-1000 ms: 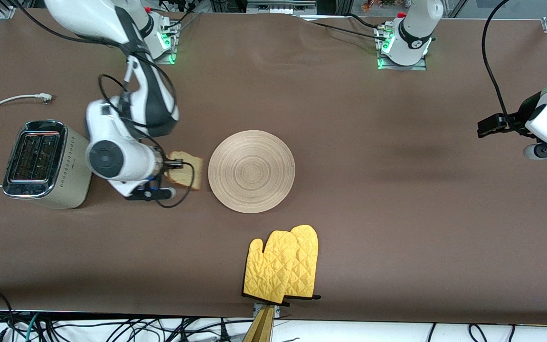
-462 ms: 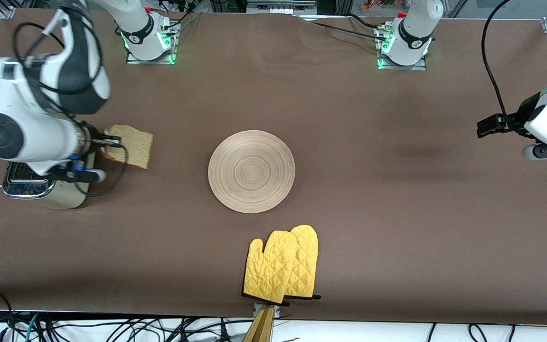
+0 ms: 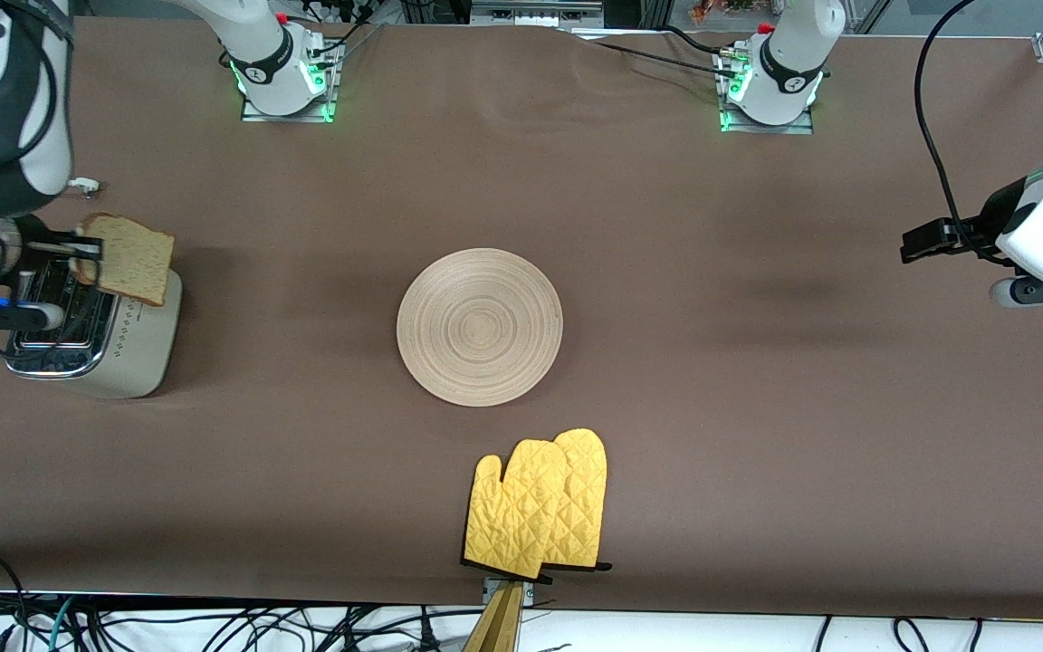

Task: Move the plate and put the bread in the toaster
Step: 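Lift the bread with the right gripper over the toaster slot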

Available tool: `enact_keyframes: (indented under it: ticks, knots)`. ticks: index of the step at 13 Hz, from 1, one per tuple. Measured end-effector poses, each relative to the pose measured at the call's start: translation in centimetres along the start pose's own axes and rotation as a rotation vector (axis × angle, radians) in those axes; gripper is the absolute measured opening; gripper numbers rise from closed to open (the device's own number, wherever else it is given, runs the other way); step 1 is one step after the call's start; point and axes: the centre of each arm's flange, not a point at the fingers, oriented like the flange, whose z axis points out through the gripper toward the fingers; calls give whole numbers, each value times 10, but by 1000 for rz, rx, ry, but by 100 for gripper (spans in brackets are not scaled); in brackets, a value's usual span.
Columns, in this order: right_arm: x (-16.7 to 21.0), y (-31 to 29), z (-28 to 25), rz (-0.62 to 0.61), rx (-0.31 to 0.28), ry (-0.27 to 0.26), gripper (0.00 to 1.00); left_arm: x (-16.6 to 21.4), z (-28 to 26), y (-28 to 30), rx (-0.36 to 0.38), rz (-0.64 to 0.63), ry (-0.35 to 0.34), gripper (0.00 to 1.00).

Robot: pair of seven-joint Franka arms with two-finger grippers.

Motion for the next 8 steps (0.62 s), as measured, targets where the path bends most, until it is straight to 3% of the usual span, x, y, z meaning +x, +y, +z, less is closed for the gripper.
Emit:
enact_keyframes:
  ticks: [3,8]
  knots:
    - [-6,37,-2,-27,-15,13,7,1,-4,2,-20,0,14,100]
    - [6,77,5,-63,-89,53,7,0,-7,2,-22,0,18,100]
